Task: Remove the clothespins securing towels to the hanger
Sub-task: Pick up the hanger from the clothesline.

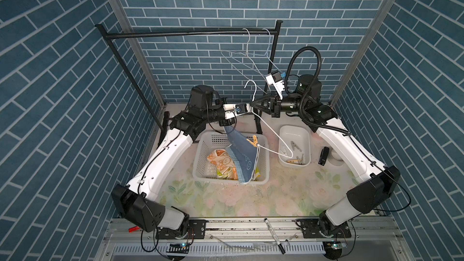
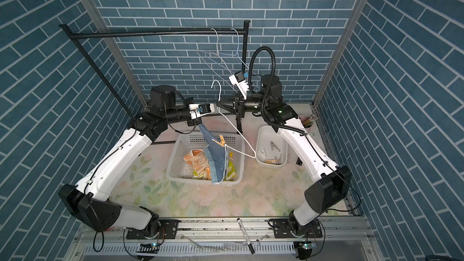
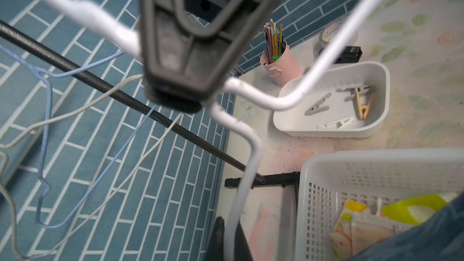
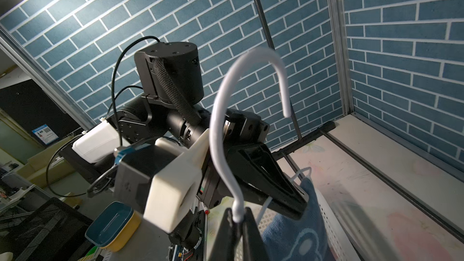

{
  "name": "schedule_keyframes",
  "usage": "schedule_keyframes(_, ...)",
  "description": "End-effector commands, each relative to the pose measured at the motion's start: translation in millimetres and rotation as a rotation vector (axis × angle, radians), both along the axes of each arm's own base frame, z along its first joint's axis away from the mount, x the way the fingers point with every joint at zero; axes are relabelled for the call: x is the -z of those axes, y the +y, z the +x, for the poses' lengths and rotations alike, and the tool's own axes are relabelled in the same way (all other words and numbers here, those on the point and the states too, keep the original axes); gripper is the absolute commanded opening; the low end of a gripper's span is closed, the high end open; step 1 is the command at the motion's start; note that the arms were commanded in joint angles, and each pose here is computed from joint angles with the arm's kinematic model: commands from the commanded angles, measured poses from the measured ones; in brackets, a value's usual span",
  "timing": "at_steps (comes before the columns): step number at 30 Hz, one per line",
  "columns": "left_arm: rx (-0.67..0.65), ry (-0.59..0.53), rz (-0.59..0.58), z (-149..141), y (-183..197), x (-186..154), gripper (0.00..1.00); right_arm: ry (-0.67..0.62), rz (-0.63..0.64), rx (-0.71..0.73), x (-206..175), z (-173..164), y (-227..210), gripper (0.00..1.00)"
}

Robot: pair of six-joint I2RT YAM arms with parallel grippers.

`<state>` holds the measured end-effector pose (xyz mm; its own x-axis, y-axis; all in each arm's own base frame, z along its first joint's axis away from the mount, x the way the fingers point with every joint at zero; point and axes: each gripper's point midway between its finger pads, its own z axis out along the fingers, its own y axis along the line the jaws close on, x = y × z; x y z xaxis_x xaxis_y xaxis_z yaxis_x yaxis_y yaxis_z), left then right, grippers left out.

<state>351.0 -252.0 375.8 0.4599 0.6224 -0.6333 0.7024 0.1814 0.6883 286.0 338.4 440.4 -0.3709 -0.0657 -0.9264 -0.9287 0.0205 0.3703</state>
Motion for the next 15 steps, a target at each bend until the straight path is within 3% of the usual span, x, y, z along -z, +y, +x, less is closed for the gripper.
schedule_keyframes(1, -0.059, -0.038, 0.075, -6.3, 17.7, -0.7, 0.00, -0.127, -0.014, 0.035, -14.4, -14.6, -14.1, 0.23)
schedule_keyframes(4, -0.089, -0.037, 0.121, -10.9, 25.0, 2.6, 0.00, -0.173, -0.072, 0.109, -12.2, -14.6, -24.1, 0.38)
schedule_keyframes(8, -0.152, -0.012, 0.199, -15.4, 36.8, 8.7, 0.00, -0.321, -0.222, 0.314, -5.7, -8.8, -56.6, 0.52)
schedule_keyframes(11, -0.210, 0.031, 0.275, -19.5, 46.1, 18.2, 0.00, -0.447, -0.310, 0.437, -2.6, -12.8, -85.3, 0.56)
schedule_keyframes(15, -0.316, 0.119, 0.372, -24.6, 56.9, 33.1, 0.00, -0.595, -0.301, 0.417, 2.6, -47.0, -102.8, 0.61)
